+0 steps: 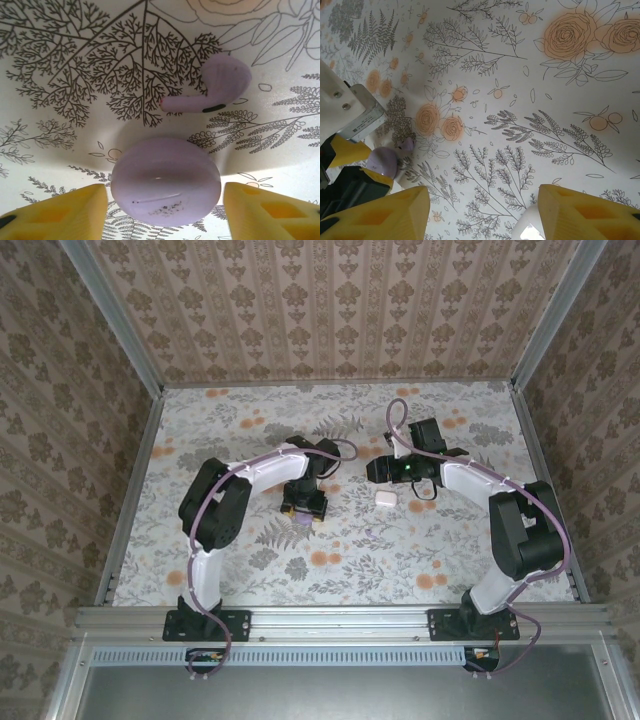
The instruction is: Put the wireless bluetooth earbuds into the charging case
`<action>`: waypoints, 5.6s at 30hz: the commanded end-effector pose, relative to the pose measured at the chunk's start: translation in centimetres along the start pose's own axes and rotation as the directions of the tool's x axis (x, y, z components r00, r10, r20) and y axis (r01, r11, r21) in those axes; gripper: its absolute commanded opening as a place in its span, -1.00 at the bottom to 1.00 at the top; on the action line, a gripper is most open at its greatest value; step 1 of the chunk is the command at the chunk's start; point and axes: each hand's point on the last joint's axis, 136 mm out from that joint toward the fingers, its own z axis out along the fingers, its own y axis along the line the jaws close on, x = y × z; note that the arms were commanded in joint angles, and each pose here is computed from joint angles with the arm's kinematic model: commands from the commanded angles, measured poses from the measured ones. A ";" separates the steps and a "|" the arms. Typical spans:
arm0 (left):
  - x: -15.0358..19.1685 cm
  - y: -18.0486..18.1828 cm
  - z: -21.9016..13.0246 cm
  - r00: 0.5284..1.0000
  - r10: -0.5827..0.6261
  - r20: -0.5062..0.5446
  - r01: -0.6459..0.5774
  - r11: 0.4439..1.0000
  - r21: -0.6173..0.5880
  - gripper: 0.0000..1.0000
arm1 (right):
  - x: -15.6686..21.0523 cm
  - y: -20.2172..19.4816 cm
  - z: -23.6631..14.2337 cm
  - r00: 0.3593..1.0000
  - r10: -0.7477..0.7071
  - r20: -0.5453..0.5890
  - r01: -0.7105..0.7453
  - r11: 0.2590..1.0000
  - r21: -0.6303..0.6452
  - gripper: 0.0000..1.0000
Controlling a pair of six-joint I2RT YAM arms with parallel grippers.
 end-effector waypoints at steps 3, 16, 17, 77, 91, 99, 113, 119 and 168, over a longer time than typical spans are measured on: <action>0.2 -0.2 1.0 0.999 0.018 -0.042 -0.018 1.000 -0.003 -0.01 | 0.2 -0.1 -1.1 0.998 -0.066 -0.007 0.066 0.997 0.047 0.20; 0.6 -0.1 1.6 0.998 0.051 -0.041 -0.051 0.999 -0.009 -0.12 | 0.0 0.7 -3.9 0.993 -0.112 0.047 0.108 0.990 0.086 0.19; 0.7 -0.1 1.5 0.998 0.050 -0.039 -0.051 0.999 -0.009 -0.10 | 0.0 0.8 -4.1 0.992 -0.111 0.052 0.106 0.991 0.086 0.19; 6.1 -6.5 -14.2 0.279 0.519 0.808 -0.760 0.633 -0.144 -0.20 | 3.9 12.7 -6.6 0.993 0.058 -0.101 -0.088 0.940 -0.331 0.11; 7.6 -6.9 -14.5 0.100 0.572 0.814 -0.818 0.513 -0.260 -0.20 | 5.1 18.0 -6.7 0.987 0.009 -0.158 -0.095 0.832 -0.547 -0.06; 7.3 -7.2 -14.5 0.112 0.567 0.816 -0.815 0.522 -0.251 -0.20 | 6.4 17.9 -6.0 0.986 0.011 -0.164 -0.092 0.863 -0.497 -0.06; 7.5 -7.4 -15.7 0.086 0.559 0.825 -0.811 0.520 -0.268 -0.20 | 7.7 18.9 -4.9 0.976 -0.010 -0.220 -0.104 0.857 -0.505 -0.08; 7.5 -7.2 -16.3 0.079 0.553 0.829 -0.803 0.528 -0.276 -0.20 | 7.9 19.2 -4.6 0.971 -0.010 -0.237 -0.116 0.852 -0.510 -0.15; 12.9 -8.9 -18.2 -0.224 0.216 0.950 -0.935 0.227 -0.272 0.44 | 9.8 17.3 -11.7 0.348 -0.821 0.453 0.929 0.236 -0.286 -0.50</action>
